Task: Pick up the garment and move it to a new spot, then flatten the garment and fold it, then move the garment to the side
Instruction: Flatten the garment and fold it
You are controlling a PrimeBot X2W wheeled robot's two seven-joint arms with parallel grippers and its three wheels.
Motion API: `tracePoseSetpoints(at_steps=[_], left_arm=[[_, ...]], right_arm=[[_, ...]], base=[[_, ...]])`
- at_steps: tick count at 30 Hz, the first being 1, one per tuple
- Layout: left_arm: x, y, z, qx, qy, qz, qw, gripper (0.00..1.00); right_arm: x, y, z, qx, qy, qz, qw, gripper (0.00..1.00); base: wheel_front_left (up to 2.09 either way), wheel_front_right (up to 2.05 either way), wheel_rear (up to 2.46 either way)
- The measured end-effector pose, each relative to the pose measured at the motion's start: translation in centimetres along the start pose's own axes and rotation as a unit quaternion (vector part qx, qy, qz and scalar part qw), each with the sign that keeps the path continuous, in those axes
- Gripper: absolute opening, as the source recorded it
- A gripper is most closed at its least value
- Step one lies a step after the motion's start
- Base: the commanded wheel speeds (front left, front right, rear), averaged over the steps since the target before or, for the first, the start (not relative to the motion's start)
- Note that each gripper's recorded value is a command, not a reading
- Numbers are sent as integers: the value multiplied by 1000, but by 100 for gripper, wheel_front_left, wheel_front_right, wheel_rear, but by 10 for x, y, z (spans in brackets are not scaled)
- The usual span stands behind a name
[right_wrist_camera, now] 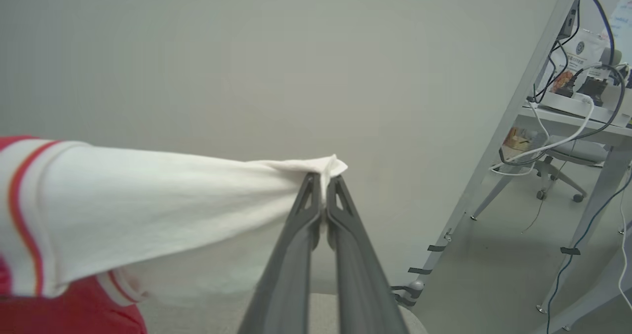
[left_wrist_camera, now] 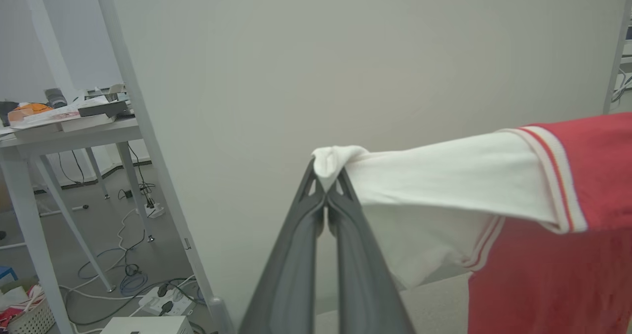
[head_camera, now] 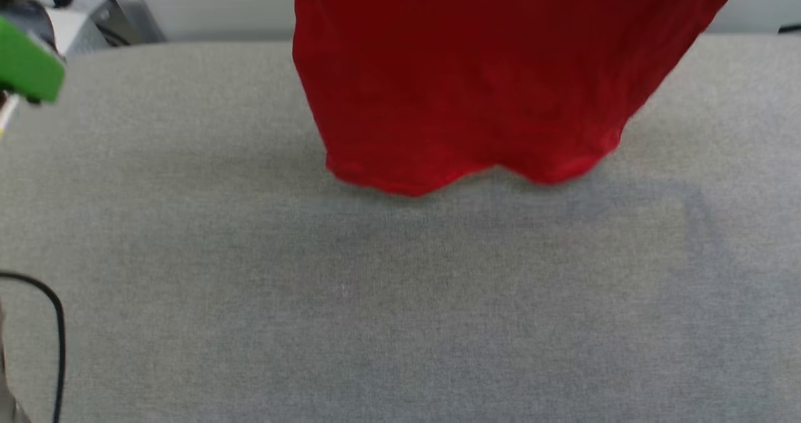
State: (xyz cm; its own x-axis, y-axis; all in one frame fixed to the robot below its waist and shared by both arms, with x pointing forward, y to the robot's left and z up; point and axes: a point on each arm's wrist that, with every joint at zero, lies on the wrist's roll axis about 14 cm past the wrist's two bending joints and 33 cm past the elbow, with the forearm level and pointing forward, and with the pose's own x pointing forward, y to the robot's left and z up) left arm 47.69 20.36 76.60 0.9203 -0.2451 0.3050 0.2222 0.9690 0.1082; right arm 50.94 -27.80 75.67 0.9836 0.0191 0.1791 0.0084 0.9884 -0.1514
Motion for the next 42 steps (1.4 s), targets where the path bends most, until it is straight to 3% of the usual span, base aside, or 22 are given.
tracePoseSetpoints(at_steps=[7, 15, 23, 32, 42], left_arm=[[70, 18, -20, 14, 1, -4, 1000, 0], [144, 44, -63, 32, -1, 25, 999, 0], [185, 64, -97, 27, -34, 54, 998, 0], [175, 64, -174, 13, 19, 60, 998, 0], [95, 39, -263, -34, 139, 46, 989, 0]], right_arm=[[69, -2, 1, -18, -29, -16, 999, 0], [142, 9, -38, -50, -28, -29, 998, 0], [186, 9, -63, -52, -60, -51, 996, 0], [197, 39, -138, -26, -8, -28, 999, 0], [148, 72, -223, -11, 115, 24, 993, 0]], base=[[0, 0, 0], [0, 0, 0], [0, 0, 0], [0, 0, 0], [0, 0, 0]])
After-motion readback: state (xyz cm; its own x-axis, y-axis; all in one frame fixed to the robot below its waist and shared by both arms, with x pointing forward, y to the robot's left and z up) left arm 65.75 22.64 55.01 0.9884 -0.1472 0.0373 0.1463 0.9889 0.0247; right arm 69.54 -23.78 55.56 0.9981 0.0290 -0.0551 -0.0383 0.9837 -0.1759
